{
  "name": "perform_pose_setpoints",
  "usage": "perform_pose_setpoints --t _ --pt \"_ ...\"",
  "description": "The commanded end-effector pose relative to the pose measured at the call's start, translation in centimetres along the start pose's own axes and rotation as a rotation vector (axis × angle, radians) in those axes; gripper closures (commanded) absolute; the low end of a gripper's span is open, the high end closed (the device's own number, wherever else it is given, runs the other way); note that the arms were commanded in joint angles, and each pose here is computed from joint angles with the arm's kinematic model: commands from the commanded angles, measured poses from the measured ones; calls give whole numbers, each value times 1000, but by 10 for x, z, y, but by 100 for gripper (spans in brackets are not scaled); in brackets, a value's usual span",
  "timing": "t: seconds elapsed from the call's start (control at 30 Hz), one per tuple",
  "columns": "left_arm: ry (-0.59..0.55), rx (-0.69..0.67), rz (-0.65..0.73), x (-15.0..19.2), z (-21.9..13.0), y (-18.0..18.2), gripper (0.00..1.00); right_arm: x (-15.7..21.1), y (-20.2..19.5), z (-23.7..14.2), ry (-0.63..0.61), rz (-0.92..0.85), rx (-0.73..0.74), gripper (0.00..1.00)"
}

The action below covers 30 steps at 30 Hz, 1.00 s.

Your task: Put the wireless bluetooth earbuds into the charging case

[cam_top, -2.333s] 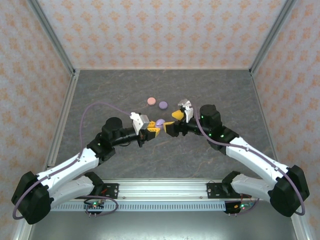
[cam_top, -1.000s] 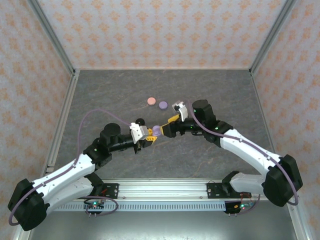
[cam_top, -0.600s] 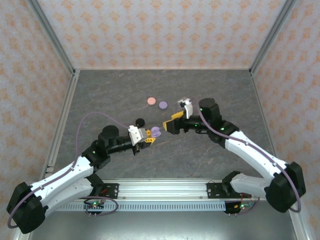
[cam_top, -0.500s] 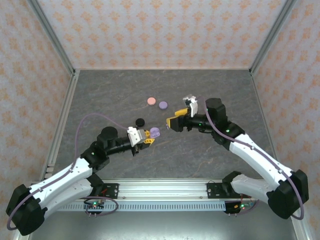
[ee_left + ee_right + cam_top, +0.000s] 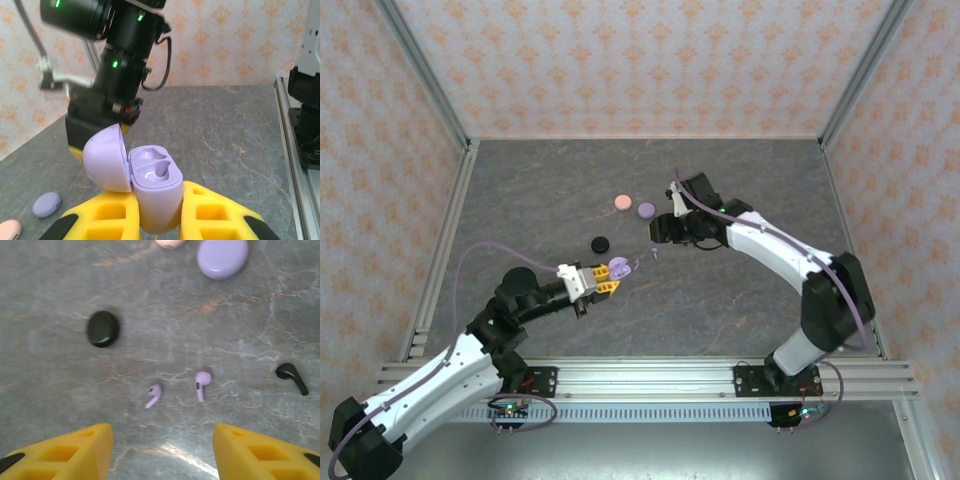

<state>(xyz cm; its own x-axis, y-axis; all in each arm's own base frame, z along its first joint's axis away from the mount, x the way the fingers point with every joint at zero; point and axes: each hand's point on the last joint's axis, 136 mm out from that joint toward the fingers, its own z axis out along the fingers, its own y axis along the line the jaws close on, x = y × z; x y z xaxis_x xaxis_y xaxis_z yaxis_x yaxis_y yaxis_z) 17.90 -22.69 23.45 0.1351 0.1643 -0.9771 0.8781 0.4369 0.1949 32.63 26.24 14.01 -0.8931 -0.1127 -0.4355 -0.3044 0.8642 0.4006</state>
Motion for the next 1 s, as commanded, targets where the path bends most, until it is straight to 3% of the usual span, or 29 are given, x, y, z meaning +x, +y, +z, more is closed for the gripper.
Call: perform_pose_setpoints --t 0.0,0.27,0.67,0.97 --pt "-35 12 -1 -7 -3 -4 100 11 -16 15 97 6 160 45" --pt "-50 22 1 -9 -5 -7 100 20 -25 63 228 -68 332 54" --pt "-39 21 -7 -6 -4 -7 100 26 -33 96 272 -57 355 67" --pt "-31 17 -11 -4 -4 -6 100 32 -37 107 294 -50 354 70"
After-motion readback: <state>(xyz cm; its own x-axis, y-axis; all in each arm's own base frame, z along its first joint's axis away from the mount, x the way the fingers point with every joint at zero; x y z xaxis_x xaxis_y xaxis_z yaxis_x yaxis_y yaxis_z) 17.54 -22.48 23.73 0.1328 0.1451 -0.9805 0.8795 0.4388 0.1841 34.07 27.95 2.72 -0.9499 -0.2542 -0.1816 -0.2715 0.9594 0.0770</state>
